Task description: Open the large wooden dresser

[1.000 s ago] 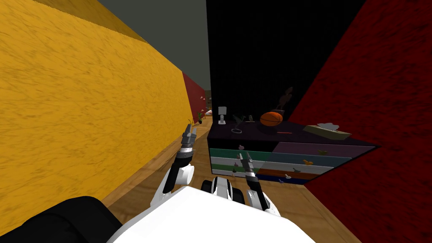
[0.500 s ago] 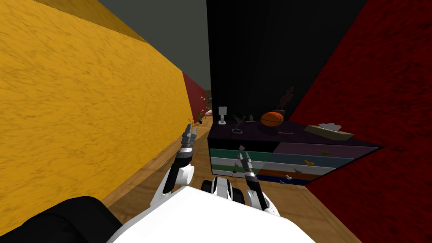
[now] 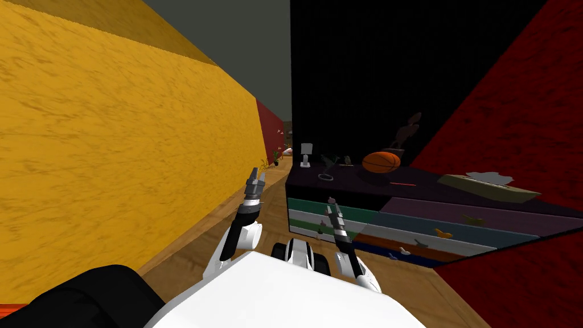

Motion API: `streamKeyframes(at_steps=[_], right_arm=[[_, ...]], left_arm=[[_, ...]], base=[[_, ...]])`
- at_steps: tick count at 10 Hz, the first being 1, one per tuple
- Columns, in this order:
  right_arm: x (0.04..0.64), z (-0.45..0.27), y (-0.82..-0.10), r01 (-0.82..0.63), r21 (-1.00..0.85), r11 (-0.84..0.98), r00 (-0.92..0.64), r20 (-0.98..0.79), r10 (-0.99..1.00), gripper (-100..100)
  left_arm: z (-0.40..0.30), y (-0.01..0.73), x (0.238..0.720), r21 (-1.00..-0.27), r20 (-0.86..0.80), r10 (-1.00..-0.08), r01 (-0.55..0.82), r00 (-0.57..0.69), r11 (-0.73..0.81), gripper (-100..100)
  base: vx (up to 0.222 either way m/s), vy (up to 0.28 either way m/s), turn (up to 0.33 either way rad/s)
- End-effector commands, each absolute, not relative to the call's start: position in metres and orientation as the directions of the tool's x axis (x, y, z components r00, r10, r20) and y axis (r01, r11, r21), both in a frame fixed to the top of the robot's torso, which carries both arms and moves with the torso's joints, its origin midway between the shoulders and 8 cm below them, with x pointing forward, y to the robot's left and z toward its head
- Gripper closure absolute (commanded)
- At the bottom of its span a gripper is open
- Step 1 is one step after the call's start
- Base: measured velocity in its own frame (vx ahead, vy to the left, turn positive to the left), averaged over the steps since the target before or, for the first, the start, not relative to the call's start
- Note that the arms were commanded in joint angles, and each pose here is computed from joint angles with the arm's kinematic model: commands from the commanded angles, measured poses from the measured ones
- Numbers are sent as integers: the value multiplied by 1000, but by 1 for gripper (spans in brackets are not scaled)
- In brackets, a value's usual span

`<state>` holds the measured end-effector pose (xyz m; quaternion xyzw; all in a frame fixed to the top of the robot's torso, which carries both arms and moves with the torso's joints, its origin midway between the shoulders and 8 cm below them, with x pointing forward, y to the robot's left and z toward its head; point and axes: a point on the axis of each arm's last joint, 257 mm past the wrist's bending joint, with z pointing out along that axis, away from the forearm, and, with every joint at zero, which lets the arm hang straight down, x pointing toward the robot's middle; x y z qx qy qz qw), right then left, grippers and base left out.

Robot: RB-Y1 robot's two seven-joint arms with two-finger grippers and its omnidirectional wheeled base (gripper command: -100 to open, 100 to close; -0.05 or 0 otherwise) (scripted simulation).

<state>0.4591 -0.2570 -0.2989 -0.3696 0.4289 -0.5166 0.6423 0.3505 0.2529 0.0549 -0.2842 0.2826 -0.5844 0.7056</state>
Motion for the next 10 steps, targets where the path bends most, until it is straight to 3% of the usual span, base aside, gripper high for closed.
streamKeyframes(at_steps=[1, 7, 9, 10], right_arm=[[473, -294, -295, 362, -919, 157, 13, -164, -986, -100], [490, -284, -364, 387, -915, 110, -148, -180, -972, -100], [489, -285, -361, 389, -914, 112, -142, -179, -974, -100], [487, -286, -351, 382, -916, 118, -116, -174, -978, 100]], left_arm=[[55, 253, 351, -731, -67, -985, 664, 157, 155, 0], [55, 253, 351, -731, -67, -985, 664, 157, 155, 0], [55, 253, 351, -731, -67, -985, 664, 157, 156, 0], [55, 253, 350, -731, -67, -985, 664, 157, 156, 0]], base=[[-119, -16, 289], [-96, -8, 272], [-45, 0, 62], [37, -4, -266]])
